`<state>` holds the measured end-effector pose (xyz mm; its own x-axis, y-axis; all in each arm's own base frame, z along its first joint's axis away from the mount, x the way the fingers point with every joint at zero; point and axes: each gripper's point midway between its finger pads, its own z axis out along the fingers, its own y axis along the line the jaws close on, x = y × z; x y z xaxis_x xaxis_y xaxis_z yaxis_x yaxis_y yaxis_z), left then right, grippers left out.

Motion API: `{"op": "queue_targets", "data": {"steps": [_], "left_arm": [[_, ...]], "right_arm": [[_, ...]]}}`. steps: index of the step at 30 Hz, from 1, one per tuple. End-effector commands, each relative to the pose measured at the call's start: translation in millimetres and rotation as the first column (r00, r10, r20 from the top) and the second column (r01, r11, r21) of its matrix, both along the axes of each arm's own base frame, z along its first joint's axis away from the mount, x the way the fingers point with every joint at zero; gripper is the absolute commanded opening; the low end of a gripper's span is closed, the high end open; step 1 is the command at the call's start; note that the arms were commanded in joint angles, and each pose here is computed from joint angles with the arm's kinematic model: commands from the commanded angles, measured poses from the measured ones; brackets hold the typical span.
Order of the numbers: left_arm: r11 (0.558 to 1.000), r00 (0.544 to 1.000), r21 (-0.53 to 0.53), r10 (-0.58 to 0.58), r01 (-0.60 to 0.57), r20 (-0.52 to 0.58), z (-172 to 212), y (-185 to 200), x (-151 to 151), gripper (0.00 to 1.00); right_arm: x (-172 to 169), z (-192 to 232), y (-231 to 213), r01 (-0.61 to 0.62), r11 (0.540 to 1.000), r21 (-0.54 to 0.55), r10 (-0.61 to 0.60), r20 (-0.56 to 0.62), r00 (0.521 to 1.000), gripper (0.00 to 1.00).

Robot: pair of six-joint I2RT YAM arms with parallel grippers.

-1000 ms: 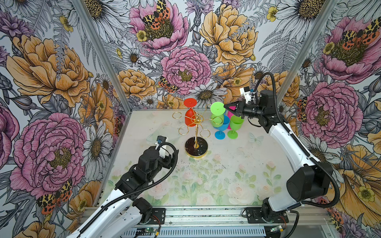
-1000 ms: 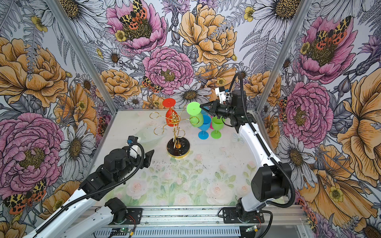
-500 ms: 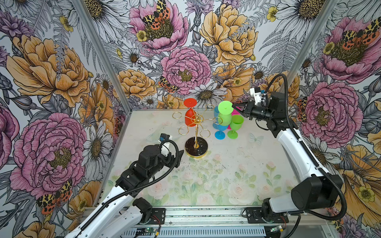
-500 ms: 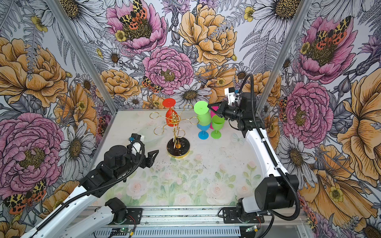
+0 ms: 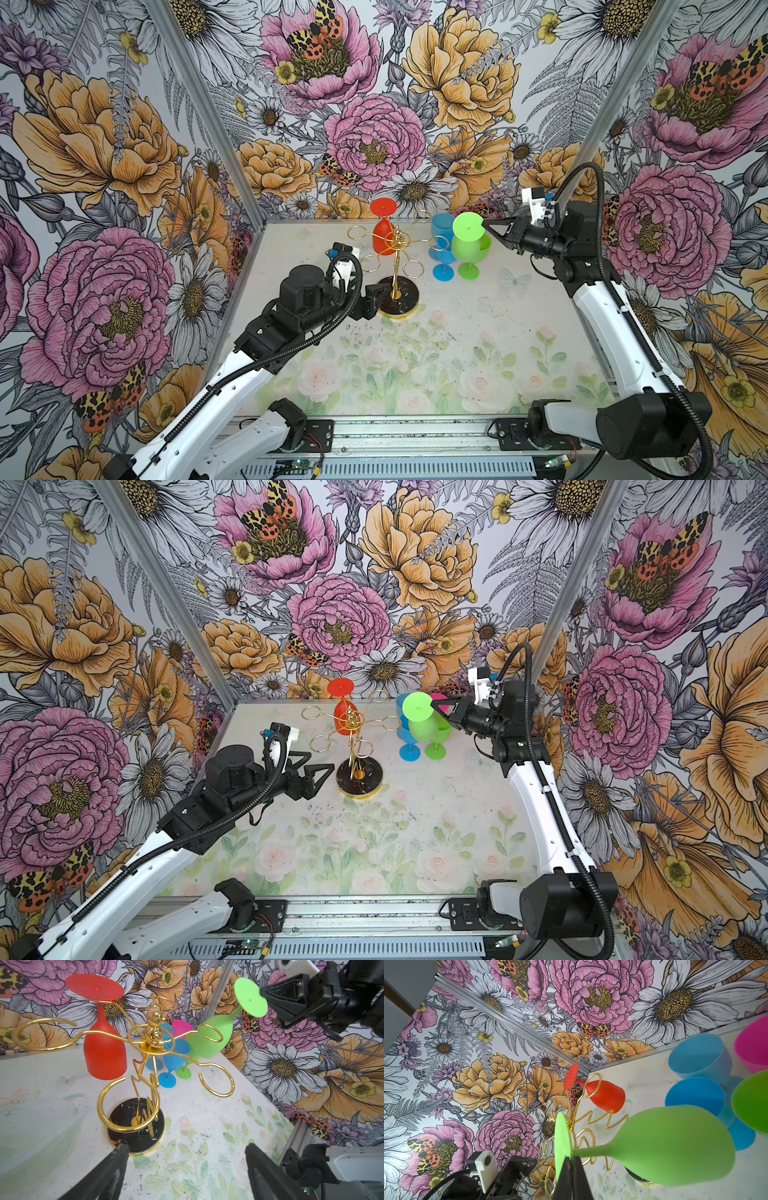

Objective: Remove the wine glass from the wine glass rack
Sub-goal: 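Pull the green glass off its hook with the right gripper, then carry the green glass toward the left gripper while the left reaches in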

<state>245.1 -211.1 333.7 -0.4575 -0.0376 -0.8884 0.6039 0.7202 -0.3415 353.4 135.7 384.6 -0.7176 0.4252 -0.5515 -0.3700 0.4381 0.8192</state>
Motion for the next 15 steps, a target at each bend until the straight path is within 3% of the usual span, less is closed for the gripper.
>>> {"op": "queue_targets", "data": {"steps": [1,15], "left_arm": [[0.991,0.996,-0.107,-0.084,0.081,-0.023,26,-17,-4,0.89],[0.895,0.928,-0.392,-0.311,0.213,-0.206,40,-73,1,0.76]], "right_arm": [[-22,7,2,-0.047,0.999,-0.014,0.047,0.045,0.998,0.00],[-82,-3,21,-0.235,0.972,0.000,0.235,0.066,0.970,0.00]]}}
